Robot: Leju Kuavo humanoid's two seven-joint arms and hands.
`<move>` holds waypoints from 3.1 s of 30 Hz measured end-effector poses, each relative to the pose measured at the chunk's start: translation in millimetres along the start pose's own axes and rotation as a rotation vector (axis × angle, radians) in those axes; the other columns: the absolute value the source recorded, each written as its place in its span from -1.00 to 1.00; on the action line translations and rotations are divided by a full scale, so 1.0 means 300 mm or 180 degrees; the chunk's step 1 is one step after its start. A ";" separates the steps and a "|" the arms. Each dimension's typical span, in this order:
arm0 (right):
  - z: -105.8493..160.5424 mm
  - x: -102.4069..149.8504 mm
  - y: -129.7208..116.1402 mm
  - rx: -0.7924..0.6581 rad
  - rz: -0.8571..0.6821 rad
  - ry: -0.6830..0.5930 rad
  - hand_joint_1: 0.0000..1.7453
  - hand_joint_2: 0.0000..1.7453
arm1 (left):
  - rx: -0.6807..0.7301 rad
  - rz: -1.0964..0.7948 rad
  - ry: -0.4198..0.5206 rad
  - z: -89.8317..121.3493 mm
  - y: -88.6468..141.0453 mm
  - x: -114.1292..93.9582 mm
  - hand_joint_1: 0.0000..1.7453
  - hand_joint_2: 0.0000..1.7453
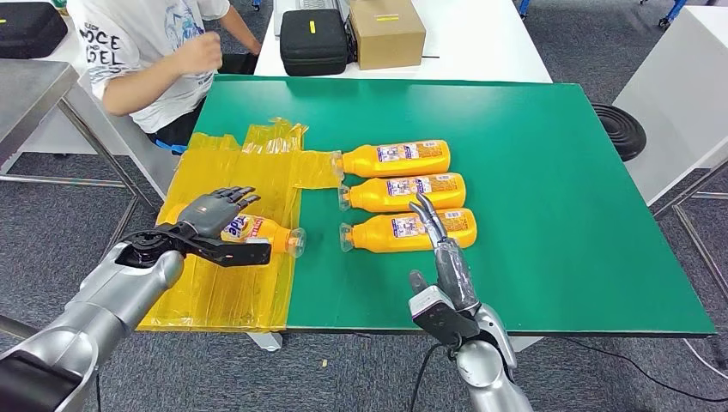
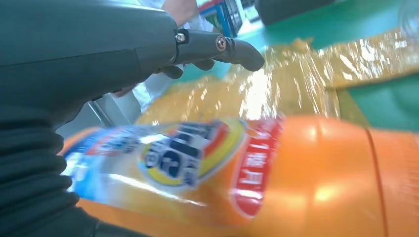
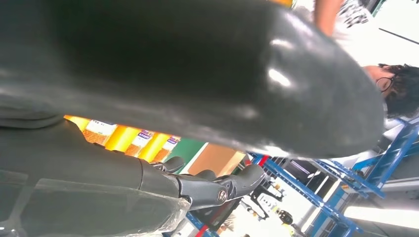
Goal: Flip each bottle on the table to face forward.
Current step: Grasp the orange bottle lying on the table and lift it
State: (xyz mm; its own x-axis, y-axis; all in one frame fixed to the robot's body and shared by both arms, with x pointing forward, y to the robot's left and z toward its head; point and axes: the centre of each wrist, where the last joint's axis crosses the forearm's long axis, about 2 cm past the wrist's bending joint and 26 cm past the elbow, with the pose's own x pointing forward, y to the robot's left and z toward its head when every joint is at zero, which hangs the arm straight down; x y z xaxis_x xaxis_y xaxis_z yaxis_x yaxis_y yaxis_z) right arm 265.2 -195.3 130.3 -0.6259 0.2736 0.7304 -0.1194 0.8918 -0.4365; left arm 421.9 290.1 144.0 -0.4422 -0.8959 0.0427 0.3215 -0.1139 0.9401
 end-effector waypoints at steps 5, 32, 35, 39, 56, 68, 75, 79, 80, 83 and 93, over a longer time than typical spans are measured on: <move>0.002 -0.002 -0.004 -0.0023 -0.0001 0.0015 -1.00 -1.00 | 0.0080 -0.0094 -0.0042 0.019 0.047 -0.016 -1.00 -1.00; -0.082 -0.137 -0.185 0.0525 0.1721 0.1014 -1.00 1.00 | 0.1604 0.2188 -0.0910 0.141 -0.050 0.135 -1.00 -1.00; -0.123 -0.202 -0.241 0.0727 0.2001 0.1205 -1.00 1.00 | 0.1695 0.2461 -0.0919 0.144 -0.079 0.162 -1.00 -1.00; -0.166 -0.274 -0.298 0.0970 0.2170 0.1406 -1.00 1.00 | 0.1750 0.2652 -0.0874 0.150 -0.110 0.185 -1.00 -1.00; -0.307 -0.380 -0.290 0.1960 0.2152 0.1637 -1.00 1.00 | 0.1979 0.2831 -0.0551 0.195 -0.161 0.193 -1.00 1.00; -0.314 -0.383 -0.235 0.2171 0.2094 0.1638 -1.00 1.00 | 0.1971 0.2826 -0.0503 0.206 -0.173 0.195 -1.00 1.00; -0.314 -0.383 -0.218 0.2259 0.2034 0.1554 -1.00 1.00 | 0.1966 0.2813 -0.0486 0.210 -0.177 0.196 -1.00 1.00; -0.306 -0.382 -0.199 0.2274 0.1954 0.1520 -1.00 1.00 | 0.1958 0.2790 -0.0420 0.214 -0.181 0.191 -1.00 1.00; -0.300 -0.383 -0.194 0.2274 0.1926 0.1527 -1.00 1.00 | 0.1959 0.2788 -0.0407 0.215 -0.181 0.189 -1.00 1.00; -0.271 -0.392 -0.185 0.2272 0.1834 0.1574 -1.00 1.00 | 0.1952 0.2778 -0.0380 0.217 -0.183 0.181 -1.00 1.00; -0.210 -0.419 -0.206 0.2309 0.1772 0.1688 -1.00 1.00 | 0.1894 0.2766 -0.0357 0.210 -0.177 0.149 -1.00 1.00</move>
State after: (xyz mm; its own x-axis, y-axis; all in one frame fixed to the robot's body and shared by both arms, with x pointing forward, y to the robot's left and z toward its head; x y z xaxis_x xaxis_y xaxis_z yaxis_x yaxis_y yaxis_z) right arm 399.7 -262.2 98.7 -0.3382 0.8563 0.3903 -0.4608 0.2110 -0.8621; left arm 332.2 283.2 117.3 -0.3418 -0.5203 0.7826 0.1160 0.8031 0.5845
